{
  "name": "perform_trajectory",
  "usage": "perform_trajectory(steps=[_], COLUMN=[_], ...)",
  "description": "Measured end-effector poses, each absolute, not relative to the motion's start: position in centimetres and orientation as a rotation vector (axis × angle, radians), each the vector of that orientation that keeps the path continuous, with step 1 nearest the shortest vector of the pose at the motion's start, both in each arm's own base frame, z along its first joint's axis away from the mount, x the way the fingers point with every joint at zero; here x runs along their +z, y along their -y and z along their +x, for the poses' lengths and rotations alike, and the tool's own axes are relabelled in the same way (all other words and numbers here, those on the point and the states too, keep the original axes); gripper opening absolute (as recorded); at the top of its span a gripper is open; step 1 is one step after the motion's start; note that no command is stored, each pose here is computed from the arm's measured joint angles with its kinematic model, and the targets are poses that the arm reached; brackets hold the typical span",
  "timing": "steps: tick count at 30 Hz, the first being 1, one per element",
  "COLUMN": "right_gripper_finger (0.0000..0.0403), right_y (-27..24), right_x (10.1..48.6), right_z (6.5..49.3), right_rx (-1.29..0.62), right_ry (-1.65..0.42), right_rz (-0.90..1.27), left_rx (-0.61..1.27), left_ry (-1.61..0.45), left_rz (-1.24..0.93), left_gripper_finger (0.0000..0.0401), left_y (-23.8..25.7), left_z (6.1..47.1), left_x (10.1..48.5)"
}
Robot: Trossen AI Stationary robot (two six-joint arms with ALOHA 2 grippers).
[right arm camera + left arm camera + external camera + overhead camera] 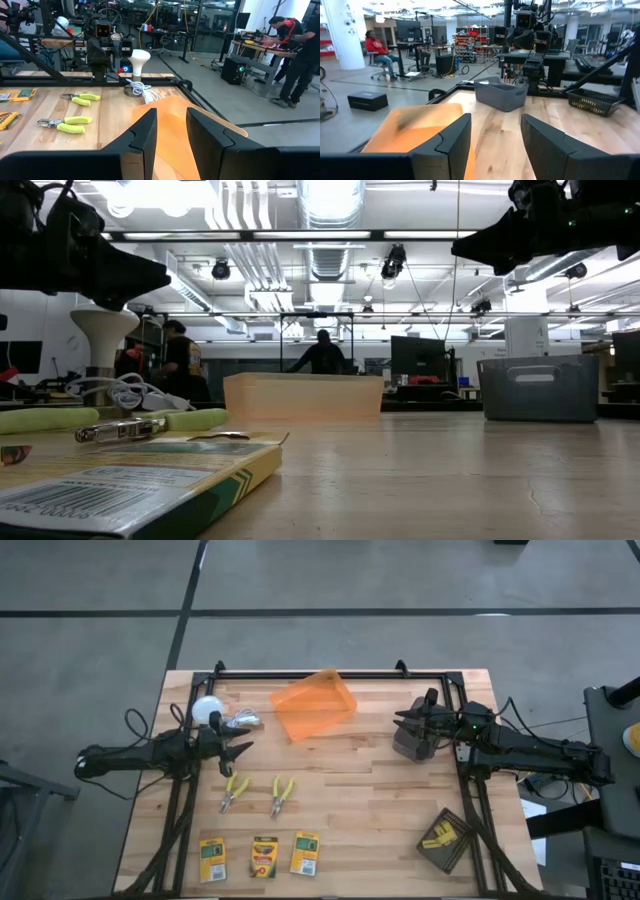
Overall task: Pick & Place School Supplies
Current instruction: Put the yellow hole puncher into the orange bin
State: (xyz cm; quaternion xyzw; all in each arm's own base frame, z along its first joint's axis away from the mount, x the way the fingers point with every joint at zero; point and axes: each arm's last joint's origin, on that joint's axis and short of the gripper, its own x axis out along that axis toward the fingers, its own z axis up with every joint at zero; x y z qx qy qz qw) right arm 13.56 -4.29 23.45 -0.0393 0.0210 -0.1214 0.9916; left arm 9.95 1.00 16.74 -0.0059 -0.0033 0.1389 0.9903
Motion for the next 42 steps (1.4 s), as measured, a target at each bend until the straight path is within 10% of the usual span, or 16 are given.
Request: perform_trajectory(steps=[18, 42], right_gripper_finger=[0.0089, 0.0081], right_y=[4.3, 4.3], right_x=[23.4, 23.4], right_z=[13.6, 13.6], right_rx=[-0.243, -0.242], right_ry=[-0.043, -0.042], right_rz=[-0.079, -0.079], left_rx=[0.305, 0.926], left_ry=[-0.14, -0.686], left_rz=[-0.193, -0.786], left_gripper_finger=[0.0179, 0.0179], left_y=[-1.1, -0.3], left_z=[10.8, 19.1], left_x=[17.3, 21.8])
